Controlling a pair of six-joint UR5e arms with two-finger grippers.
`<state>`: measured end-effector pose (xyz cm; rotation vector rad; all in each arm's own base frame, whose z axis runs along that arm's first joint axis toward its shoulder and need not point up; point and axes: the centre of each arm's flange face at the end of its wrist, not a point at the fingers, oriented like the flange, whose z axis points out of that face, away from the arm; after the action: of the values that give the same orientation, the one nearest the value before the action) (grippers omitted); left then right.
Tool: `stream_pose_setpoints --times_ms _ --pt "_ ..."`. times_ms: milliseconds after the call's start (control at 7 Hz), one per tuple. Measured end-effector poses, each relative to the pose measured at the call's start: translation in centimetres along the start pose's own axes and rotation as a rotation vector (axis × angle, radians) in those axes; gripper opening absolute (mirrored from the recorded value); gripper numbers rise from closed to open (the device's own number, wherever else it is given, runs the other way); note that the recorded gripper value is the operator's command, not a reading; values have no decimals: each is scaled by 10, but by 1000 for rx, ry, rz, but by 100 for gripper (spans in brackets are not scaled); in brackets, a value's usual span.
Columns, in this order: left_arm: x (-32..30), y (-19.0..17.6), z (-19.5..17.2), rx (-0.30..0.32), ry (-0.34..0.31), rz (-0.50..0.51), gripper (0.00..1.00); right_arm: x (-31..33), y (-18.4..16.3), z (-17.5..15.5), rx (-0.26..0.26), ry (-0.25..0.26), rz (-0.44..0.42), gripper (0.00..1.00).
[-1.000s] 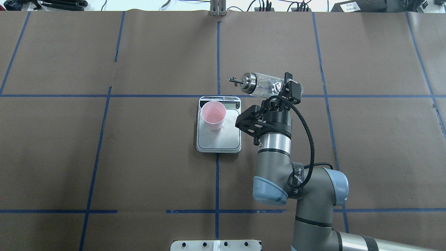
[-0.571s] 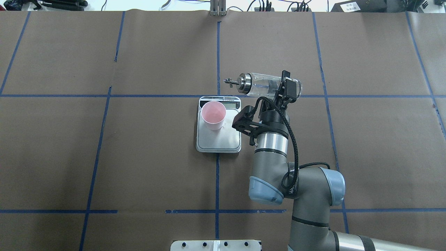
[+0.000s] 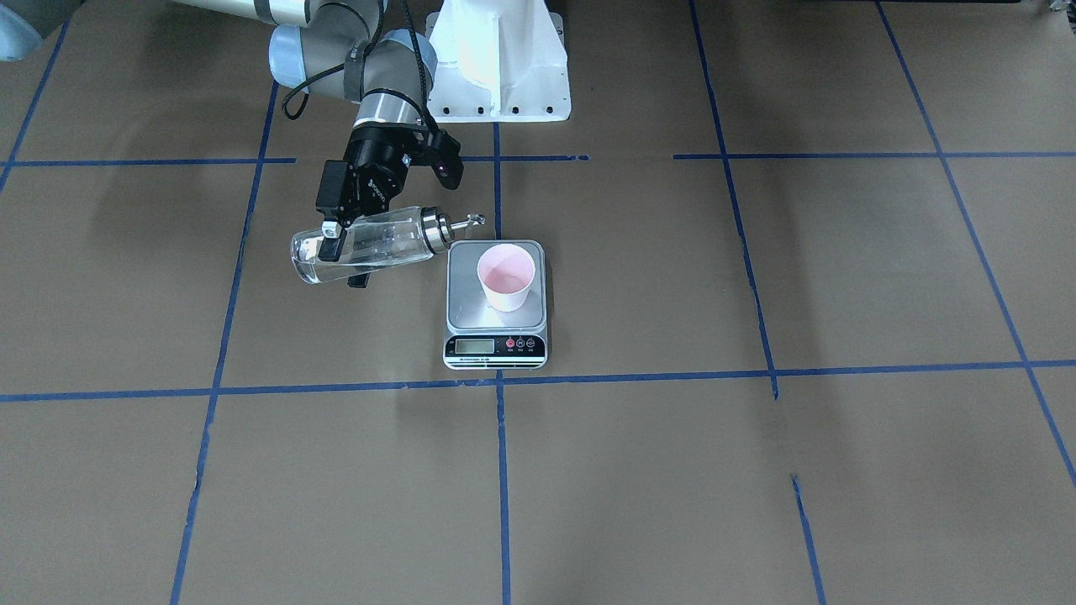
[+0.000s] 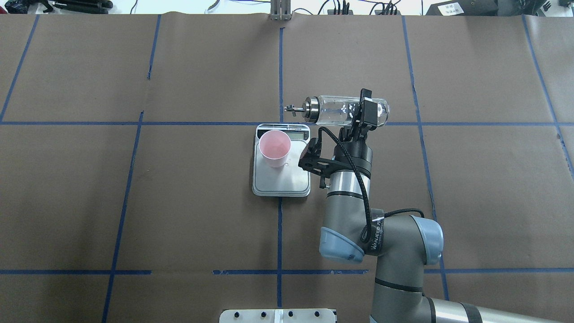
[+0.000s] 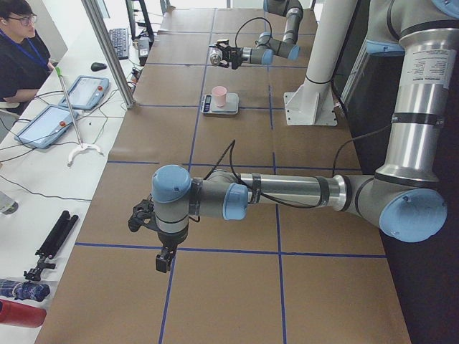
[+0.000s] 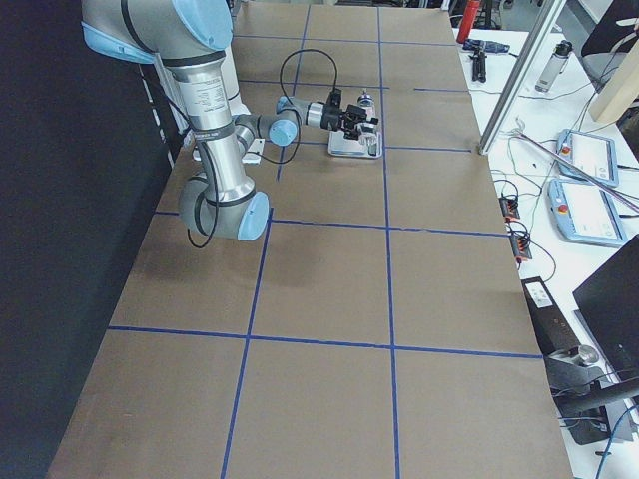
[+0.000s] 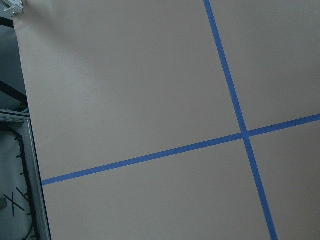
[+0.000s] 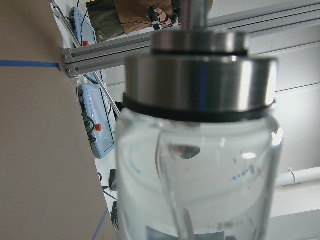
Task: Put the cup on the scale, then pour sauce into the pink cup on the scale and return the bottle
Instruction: 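Tilt the bottle spout down over the pink cup with the right gripper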
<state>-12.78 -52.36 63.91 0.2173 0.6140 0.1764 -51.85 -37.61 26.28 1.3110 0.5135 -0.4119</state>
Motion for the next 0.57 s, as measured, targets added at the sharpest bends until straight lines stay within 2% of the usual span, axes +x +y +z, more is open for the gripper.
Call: stream_pose_setpoints --times_ms 571 --pt "-3 1 6 -6 22 -11 100 6 -1 2 10 62 -162 0"
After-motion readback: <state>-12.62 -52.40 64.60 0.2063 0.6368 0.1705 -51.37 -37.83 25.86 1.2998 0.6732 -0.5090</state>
